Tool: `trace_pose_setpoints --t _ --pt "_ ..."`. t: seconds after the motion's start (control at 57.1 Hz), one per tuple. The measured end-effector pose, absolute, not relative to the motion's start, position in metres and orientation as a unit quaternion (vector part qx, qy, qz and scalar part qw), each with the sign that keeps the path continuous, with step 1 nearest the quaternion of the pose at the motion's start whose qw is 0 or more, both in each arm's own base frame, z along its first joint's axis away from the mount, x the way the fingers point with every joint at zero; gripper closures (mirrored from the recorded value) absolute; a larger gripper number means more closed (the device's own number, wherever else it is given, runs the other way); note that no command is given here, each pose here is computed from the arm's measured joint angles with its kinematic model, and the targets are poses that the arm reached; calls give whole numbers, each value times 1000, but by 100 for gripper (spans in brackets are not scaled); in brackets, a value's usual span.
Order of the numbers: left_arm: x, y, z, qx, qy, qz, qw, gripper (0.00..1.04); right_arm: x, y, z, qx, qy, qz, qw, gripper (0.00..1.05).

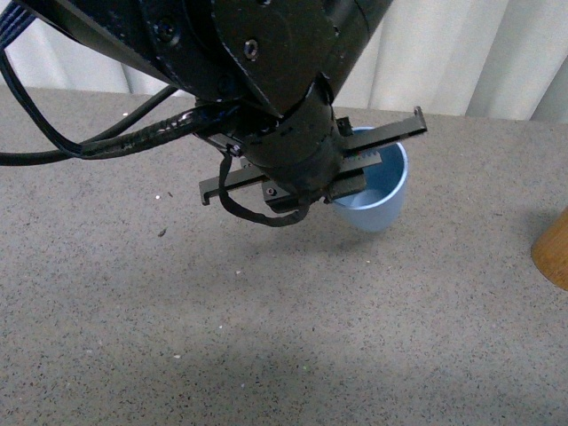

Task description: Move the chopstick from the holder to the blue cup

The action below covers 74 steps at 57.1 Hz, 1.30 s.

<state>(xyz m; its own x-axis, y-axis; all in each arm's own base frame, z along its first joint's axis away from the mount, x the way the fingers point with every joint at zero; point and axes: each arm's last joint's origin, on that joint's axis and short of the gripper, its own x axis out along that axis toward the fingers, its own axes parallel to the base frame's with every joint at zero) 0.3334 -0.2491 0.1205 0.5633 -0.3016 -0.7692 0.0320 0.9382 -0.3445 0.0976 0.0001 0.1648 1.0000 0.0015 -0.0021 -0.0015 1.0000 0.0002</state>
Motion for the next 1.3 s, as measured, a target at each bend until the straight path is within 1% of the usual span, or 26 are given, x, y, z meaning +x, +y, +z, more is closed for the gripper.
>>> trace_pose_setpoints --t 0.105,0.403,0.613,0.648,0.666,0.753,0.788,0.806,0.876,0.893,0.928,1.086,1.174,1.226,1.296 --pt "330 -253 117 -136 465 -102 869 101 98 0 165 0 1 1 1000 9" --pt "330 -255 105 -127 473 -90 867 101 98 0 165 0 1 1 1000 9" --pt "332 -258 105 -125 473 -88 868 100 98 0 165 0 1 1 1000 9" --pt "332 -258 105 -125 473 -89 868 97 98 0 165 0 1 1 1000 9" --pt "333 -259 106 -126 472 -89 868 91 98 0 165 0 1 1 1000 9" --pt "333 -259 106 -125 471 -90 869 73 98 0 165 0 1 1 1000 9" --pt "333 -259 106 -125 471 -90 869 70 98 0 165 0 1 1 1000 9" --pt "333 -259 106 -125 471 -90 869 66 98 0 165 0 1 1 1000 9" --pt "333 -259 106 -125 471 -90 869 57 98 0 165 0 1 1 1000 9" --pt "333 -259 106 -125 471 -90 869 52 98 0 165 0 1 1 1000 9" --pt "333 -259 106 -125 471 -90 869 44 98 0 165 0 1 1 1000 9" --pt "334 -259 107 -123 470 -88 870 23 98 0 165 0 1 1 1000 9" --pt "337 -261 111 -125 465 -89 872 5 98 0 165 0 1 1 1000 9" --pt "338 -262 113 -127 462 -91 873 7 98 0 165 0 1 1 1000 9" --pt "339 -262 115 -128 460 -92 874 7 98 0 165 0 1 1 1000 9"
